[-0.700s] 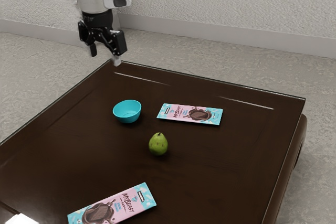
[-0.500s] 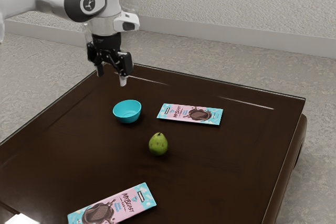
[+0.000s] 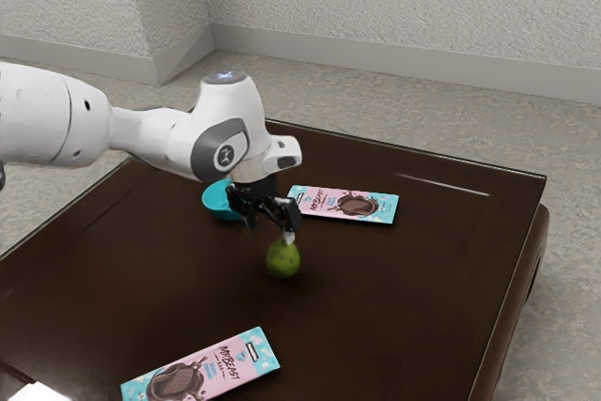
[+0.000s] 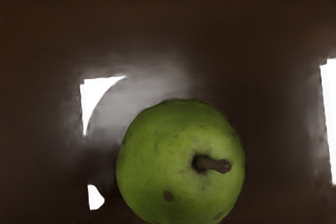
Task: Place the pear in the bowl.
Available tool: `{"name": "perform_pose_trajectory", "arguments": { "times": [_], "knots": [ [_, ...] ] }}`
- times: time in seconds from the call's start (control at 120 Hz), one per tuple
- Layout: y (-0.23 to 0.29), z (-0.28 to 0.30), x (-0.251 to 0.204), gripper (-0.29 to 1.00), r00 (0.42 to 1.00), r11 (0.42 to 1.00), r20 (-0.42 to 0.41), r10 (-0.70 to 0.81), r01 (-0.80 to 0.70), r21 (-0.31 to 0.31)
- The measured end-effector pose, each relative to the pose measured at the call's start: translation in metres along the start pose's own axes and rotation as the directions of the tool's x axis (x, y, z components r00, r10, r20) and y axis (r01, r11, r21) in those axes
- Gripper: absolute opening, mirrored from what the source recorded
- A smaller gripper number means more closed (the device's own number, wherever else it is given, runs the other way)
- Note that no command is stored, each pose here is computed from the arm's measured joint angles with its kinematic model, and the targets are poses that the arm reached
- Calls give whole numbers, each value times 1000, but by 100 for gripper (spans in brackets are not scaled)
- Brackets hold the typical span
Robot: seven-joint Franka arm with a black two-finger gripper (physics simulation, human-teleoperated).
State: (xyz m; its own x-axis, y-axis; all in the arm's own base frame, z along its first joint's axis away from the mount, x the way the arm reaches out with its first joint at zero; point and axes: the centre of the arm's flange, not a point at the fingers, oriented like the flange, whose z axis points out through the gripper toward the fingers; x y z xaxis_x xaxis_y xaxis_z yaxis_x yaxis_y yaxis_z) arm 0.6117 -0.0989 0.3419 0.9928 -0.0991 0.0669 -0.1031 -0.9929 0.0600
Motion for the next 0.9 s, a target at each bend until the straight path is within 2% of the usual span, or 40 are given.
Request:
{"name": "perform_pose_trajectory", "arguments": {
  "times": [0.092,0.183,0.325,0.633,0.9],
  "knots": [
    [8,8,6,70,1000,1000,-20,23,-23,-8],
    [6,30,-9,70,1000,1000,2,20,-20,-19],
    [1,42,-20,70,999,999,-35,-8,6,-49],
    [-8,73,-8,70,996,999,-91,8,-12,-47],
    [-11,83,-9,70,996,999,-88,30,-34,-42]
  ]
}}
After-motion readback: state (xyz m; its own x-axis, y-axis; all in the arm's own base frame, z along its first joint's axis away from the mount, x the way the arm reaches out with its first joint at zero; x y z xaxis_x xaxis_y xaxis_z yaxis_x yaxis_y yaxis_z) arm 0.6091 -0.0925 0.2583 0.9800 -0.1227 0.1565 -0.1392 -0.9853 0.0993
